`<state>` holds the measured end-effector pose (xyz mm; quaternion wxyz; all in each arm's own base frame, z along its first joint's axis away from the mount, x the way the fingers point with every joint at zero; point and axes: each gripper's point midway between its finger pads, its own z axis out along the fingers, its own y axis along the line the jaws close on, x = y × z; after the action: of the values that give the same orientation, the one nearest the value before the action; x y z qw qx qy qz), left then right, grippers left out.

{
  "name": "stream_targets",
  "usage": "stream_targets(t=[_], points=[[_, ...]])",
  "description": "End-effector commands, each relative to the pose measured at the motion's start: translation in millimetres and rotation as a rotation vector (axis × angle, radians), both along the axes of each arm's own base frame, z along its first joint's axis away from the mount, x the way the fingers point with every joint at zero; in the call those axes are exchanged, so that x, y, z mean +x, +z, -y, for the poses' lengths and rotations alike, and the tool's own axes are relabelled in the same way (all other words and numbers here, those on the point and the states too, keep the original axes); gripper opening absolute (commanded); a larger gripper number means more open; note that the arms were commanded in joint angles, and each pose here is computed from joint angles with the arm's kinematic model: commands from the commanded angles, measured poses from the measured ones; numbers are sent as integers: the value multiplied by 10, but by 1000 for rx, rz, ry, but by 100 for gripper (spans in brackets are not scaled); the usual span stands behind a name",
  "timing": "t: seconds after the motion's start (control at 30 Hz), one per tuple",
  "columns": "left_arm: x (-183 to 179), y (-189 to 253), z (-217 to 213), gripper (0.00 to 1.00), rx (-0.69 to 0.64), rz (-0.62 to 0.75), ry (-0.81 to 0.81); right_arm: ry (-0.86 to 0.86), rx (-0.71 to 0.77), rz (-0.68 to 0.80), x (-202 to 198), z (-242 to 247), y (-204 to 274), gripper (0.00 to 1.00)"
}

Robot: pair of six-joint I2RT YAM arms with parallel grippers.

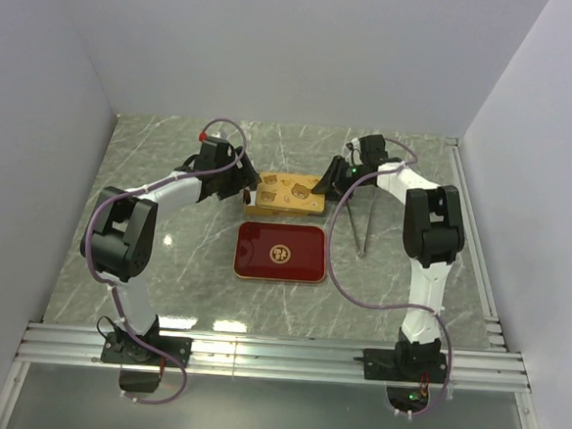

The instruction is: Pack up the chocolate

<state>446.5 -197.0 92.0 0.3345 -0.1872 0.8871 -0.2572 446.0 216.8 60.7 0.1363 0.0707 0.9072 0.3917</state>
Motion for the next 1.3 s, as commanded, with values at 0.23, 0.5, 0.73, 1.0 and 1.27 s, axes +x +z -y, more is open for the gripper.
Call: stream_targets(t=[0.23,0.5,0.73,1.0,1.27], points=[[58,-54,92,83,-5,-11,-30,-33,-146,-17,64,37,-226,49],[28,-99,128,83,-36,-12,-40,-12,-150,-2,138,-101,-173,49],[14,-113,157,82,-46,-17,-50,25,-170,-1,120,-218,-176,49],[-42,-174,186,78,-64,-37,-65,48,-160,18,138,-353,-89,49],[-89,-204,181,63,-66,-49,-72,63,-158,29,138,-436,-30,50]])
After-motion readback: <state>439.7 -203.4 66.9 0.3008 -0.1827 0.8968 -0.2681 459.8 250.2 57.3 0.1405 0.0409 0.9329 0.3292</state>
